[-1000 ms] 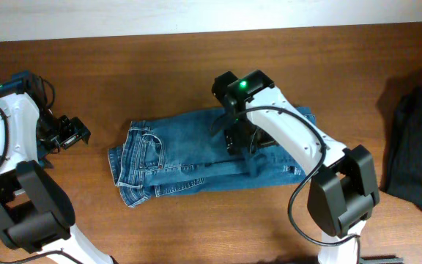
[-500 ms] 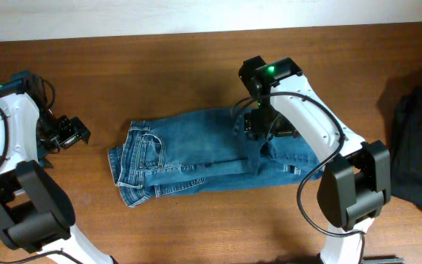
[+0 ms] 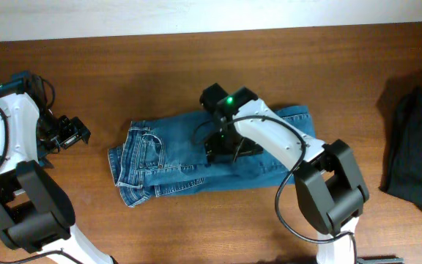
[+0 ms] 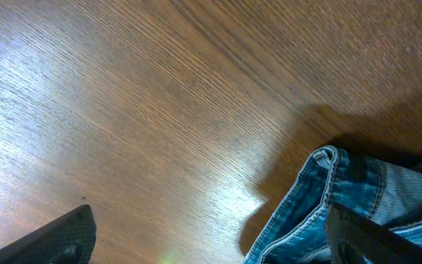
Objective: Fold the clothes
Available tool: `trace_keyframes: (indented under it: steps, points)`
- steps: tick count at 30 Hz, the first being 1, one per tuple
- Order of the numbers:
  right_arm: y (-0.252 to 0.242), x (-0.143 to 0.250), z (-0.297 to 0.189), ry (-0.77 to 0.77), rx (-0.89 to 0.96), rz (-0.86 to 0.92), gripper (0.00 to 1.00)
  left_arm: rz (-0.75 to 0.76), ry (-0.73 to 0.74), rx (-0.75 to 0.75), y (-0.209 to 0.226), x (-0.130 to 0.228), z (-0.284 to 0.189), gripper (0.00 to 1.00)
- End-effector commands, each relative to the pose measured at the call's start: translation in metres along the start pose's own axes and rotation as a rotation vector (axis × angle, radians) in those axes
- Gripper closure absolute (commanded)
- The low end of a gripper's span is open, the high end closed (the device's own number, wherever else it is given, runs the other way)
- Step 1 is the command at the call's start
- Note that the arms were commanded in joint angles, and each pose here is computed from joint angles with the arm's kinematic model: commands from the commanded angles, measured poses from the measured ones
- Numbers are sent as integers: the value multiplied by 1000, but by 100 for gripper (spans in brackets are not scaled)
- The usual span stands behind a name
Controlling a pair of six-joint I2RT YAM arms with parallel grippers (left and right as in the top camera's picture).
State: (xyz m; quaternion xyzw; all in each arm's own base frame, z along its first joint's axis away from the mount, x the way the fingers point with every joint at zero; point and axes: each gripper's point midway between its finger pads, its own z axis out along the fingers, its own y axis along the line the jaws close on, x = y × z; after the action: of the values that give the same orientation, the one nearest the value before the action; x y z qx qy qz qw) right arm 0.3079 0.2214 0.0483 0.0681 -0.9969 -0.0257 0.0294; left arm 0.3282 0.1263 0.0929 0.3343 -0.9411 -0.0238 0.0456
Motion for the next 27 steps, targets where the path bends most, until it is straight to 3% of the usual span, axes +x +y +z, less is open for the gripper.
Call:
trace_keyframes:
  steps: [1,5,11,19,21,27]
  points:
    - [34,16,10,57,-117,-42,1,-9,4,8,1,1,0,1]
    - [39,12,4,29,-123,-54,1,-9,4,8,1,0,0,1]
    - [29,-16,-65,-125,-129,-28,1,-9,4,7,1,0,0,1]
    - [-51,-19,-155,-259,-58,102,1,-10,-31,20,-2,-8,0,1]
    - [-77,-10,-162,-236,-44,165,1,3,-3,70,-11,-3,1,1]
    - [-114,-11,-165,-222,-28,231,1,202,172,442,-67,44,27,1]
